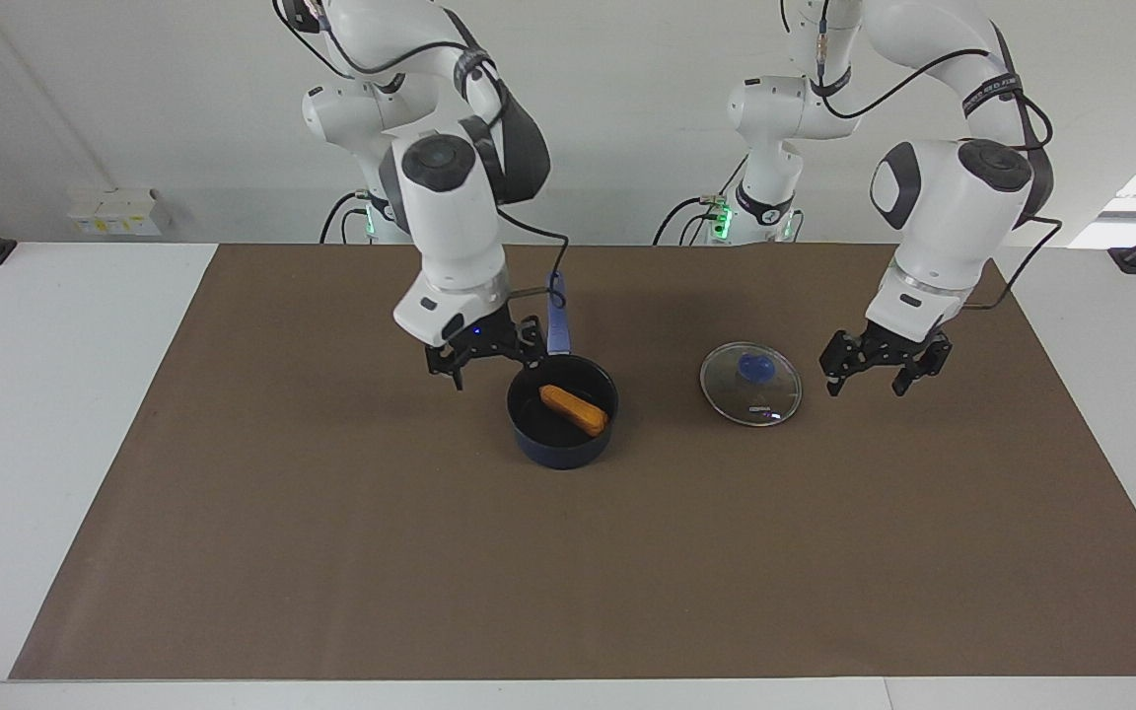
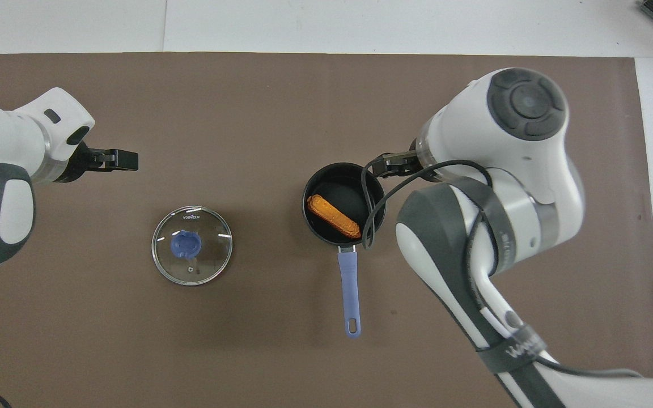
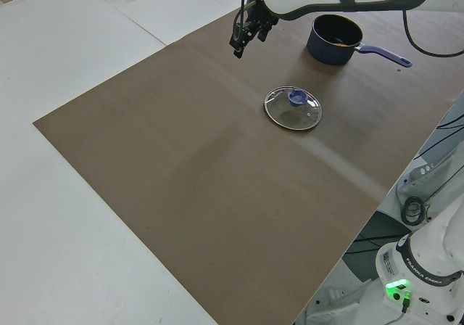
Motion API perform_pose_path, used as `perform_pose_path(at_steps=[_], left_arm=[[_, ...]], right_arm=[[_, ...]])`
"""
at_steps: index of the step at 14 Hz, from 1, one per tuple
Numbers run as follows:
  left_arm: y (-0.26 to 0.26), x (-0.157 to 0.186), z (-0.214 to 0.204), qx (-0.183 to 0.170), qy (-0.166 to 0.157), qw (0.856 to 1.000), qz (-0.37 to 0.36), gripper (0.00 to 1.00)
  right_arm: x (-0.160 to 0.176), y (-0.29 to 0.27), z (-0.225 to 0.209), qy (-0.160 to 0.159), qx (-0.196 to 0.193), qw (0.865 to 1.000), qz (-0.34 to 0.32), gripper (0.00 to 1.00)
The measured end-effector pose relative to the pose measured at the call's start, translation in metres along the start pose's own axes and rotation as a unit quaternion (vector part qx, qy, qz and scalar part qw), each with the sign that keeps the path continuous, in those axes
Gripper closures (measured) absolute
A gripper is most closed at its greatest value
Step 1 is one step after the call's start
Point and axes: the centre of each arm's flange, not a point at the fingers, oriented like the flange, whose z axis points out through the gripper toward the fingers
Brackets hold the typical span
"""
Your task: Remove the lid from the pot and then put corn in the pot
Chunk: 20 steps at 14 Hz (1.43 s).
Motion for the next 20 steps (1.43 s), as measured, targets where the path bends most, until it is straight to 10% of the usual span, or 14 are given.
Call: perform_pose_path(at_steps=[9,20], left_arm=[[-0.029,0.010,-0.085,-0.010,-0.061,0.998,0.003,0.00],[-0.022,0.001,-0.158,0.012,-0.094,0.995,0.018,0.00]], right_arm=[[-0.057,0.140,-0.156,-0.021,0.001,0.997,0.073,0.00],[-0.077,0.231,-0.166,-0.046,-0.047,0.993,0.100,0.00]])
